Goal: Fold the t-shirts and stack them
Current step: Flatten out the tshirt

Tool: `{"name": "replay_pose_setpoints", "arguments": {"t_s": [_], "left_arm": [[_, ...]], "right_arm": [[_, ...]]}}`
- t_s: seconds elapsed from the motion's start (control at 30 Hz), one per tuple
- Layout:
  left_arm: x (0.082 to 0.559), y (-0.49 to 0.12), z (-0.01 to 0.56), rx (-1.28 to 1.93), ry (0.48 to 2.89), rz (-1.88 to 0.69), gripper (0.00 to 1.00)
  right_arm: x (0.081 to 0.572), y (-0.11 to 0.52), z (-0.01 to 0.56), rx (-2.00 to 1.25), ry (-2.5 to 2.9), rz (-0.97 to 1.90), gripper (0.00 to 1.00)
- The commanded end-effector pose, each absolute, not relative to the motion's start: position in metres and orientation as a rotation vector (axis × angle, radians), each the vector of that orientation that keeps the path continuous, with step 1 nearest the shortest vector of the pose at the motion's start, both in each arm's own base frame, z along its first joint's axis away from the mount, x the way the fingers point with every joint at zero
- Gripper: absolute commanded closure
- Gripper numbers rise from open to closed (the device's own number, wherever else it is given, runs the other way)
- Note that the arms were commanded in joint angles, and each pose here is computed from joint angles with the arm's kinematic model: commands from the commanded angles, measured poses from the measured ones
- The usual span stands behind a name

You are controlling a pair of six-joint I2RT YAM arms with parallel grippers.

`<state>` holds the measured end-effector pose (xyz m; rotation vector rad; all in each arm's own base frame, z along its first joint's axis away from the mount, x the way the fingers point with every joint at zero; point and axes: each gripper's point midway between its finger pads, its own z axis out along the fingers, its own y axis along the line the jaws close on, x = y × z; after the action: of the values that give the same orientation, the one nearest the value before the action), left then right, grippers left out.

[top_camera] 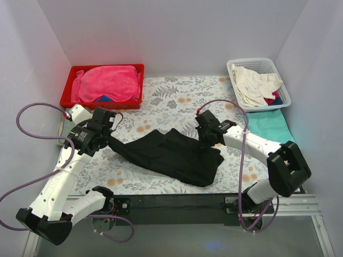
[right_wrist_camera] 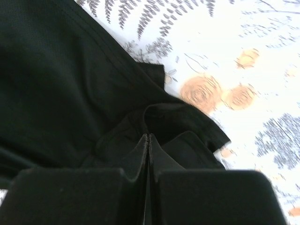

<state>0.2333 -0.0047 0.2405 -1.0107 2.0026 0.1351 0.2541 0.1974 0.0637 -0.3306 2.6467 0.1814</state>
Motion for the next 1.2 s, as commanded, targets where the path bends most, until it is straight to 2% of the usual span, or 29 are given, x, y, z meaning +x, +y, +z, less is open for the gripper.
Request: {"name": "replay_pose_setpoints", "arguments": {"t_s": [0.0,0.27,0.37,0.5,0.63,0.7,0.73,0.77,0.87,0.97,1.17], "left_arm": [[0.236,-0.001,0.247,-0.999,1.966,0.135,1.00],[0.251,0.002,0.262,-0.969,1.924,0.169,1.00],[0.266,0.007,0.284,-0.923,1.856,0.215,1.00],[0.296,0.015,0.339,-0.865,1.705,0.274,1.00],[0.306,0.033,0.407,-0.829,1.523,0.355,1.00],[0.310,0.038,0.438,-0.841,1.402,0.348,1.00],[0.306,0.046,0.441,-0.766,1.422,0.467,1.00],[0.306,0.050,0.465,-0.821,1.303,0.433,1.00],[0.292,0.064,0.489,-0.742,1.249,0.588,1.00],[0.282,0.070,0.536,-0.806,1.084,0.533,1.00],[0.312,0.056,0.574,-0.807,1.020,0.463,1.00]], "right_arm": [[0.249,0.178,0.093,-0.245,2.599,0.124,0.99],[0.201,0.094,0.145,0.087,2.608,-0.179,0.99],[0.180,0.078,0.155,0.149,2.633,-0.215,0.99],[0.159,0.060,0.165,0.235,2.639,-0.250,0.99],[0.153,0.055,0.170,0.267,2.624,-0.217,0.99],[0.154,0.055,0.170,0.289,2.621,-0.220,0.99],[0.154,0.054,0.169,0.302,2.617,-0.231,0.99],[0.156,0.054,0.169,0.311,2.615,-0.237,0.99],[0.166,0.051,0.177,0.333,2.572,-0.275,0.99],[0.187,0.049,0.204,0.383,2.452,-0.292,0.99],[0.240,0.058,0.263,0.409,2.258,-0.322,0.99]]}}
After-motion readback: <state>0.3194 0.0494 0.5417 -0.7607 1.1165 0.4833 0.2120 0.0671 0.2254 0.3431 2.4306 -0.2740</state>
